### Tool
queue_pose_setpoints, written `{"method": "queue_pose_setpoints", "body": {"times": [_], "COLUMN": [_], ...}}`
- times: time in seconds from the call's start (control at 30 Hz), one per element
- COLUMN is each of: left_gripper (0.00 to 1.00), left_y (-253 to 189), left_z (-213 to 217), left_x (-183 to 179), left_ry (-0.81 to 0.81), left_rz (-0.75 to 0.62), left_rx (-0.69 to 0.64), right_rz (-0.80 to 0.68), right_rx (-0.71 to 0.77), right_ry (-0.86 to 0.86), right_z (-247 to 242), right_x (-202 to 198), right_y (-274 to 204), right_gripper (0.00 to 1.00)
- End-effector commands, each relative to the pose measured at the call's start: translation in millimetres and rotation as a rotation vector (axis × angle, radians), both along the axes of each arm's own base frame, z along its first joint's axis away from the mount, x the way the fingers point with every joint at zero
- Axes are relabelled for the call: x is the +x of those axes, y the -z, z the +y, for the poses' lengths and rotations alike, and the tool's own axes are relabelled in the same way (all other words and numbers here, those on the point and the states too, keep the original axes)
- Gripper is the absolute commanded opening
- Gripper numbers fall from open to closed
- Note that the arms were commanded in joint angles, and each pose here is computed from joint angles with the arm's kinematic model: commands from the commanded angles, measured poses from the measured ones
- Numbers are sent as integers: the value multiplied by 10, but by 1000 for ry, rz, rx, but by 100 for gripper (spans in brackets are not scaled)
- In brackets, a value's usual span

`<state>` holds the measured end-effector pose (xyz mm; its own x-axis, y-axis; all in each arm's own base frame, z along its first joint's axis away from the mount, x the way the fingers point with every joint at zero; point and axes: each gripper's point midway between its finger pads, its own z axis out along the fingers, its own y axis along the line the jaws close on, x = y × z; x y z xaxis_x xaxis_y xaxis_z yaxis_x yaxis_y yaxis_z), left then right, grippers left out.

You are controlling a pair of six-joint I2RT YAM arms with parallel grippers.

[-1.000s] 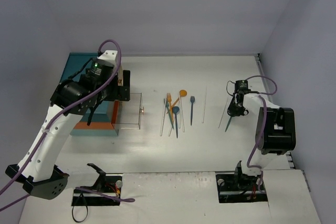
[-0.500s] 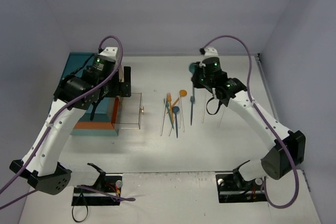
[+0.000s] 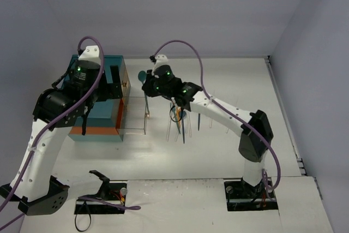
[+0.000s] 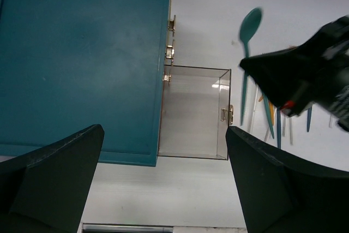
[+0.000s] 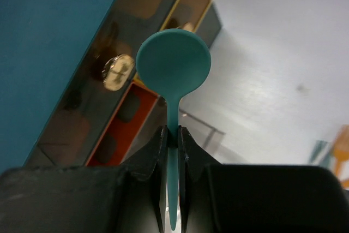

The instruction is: Sort the eating utensils into containers

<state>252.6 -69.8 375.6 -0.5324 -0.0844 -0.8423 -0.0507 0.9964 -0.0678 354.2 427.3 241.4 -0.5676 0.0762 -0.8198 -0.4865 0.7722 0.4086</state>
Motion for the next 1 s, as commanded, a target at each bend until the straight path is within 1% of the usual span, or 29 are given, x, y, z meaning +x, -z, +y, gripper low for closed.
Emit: {"method": "queue_pose_setpoints", "body": {"times": [0.0, 0.13, 0.27, 0.5, 0.7, 0.97], "left_gripper": [94, 94, 94, 94, 94, 94], "left_y": [-155, -135, -107, -44, 16, 37], "left_z": [140, 158, 158, 119, 78, 42], "left_x": [-45, -74, -89, -66, -54, -43], "left_ry": [-62, -64, -64, -56, -46, -37], "left_rz": [-75, -73, -68, -48, -29, -19], "left_rx": [-22, -21, -24, -27, -34, -44], "right_rz": [-75, -57, -47, -15, 10, 29], "right_rx": [194, 168, 130, 51, -22, -89], "right_ry": [-9, -14, 2, -24, -49, -65], "right_z": [417, 540, 501, 409, 298, 192], "right_x": [-103, -194, -215, -323, -414, -503], "right_y": [-559, -362, -181, 170, 326, 412], "right_gripper": [0, 0, 0, 0, 0, 0]}}
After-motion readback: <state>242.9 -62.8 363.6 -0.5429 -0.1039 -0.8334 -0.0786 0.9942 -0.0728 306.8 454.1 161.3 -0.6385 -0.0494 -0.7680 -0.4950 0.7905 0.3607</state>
